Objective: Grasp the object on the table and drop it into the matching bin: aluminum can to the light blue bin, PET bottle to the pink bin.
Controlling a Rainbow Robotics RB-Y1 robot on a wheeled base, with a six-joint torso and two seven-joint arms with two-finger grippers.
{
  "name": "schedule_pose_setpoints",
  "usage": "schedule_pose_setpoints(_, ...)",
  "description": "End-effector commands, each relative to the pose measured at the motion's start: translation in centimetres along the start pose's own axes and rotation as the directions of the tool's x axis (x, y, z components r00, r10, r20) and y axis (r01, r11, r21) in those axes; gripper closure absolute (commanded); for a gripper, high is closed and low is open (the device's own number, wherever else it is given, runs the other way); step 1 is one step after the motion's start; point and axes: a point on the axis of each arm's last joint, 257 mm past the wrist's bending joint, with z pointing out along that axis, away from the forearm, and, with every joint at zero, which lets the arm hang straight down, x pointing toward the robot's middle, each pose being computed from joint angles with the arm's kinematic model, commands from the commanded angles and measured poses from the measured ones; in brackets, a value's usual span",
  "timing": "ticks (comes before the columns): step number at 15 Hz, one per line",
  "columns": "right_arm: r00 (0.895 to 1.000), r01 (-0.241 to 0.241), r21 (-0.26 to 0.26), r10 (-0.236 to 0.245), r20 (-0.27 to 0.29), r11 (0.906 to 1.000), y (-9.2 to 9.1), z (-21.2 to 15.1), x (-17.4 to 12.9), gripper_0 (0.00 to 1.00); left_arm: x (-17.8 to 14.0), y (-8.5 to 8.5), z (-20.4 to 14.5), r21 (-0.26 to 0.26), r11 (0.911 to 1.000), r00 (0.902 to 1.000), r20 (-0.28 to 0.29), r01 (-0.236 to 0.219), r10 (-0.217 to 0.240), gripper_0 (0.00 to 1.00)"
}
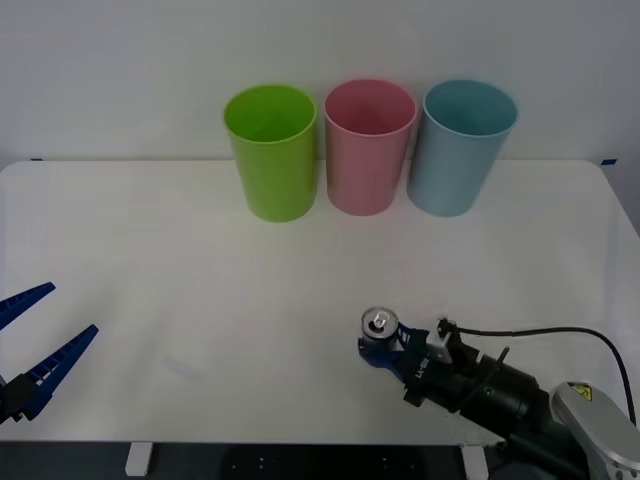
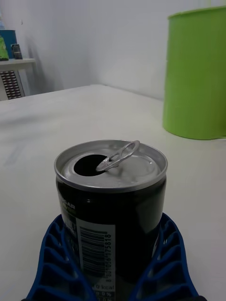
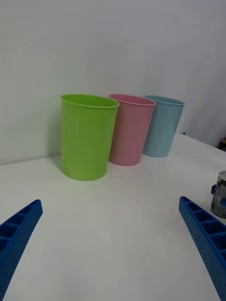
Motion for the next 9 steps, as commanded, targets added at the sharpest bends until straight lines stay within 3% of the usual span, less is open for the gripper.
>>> schedule_pose_setpoints(1,0.999,-0.034,0.025,0.034,0.016,0.9991,-1.6,-0.6,-1.2,1.00,0.0,0.0,0.0,0.000,1.0000,1.0000,0.000,0.000,0.000,0.00)
schedule_pose_setpoints(3,0.999,-0.031,0.051,0.030,0.027,0.9982,-3.0,-1.2,-2.2,1.00,0.0,0.0,0.0,0.000,1.0000,1.0000,0.000,0.000,0.000,0.00)
schedule_pose_setpoints(9,0.987,-0.139,0.095,0.129,0.096,0.9858,-7.0,-3.2,-7.4,1.00,0.0,0.0,0.0,0.000,1.0000,1.0000,0.000,0.000,0.000,0.00)
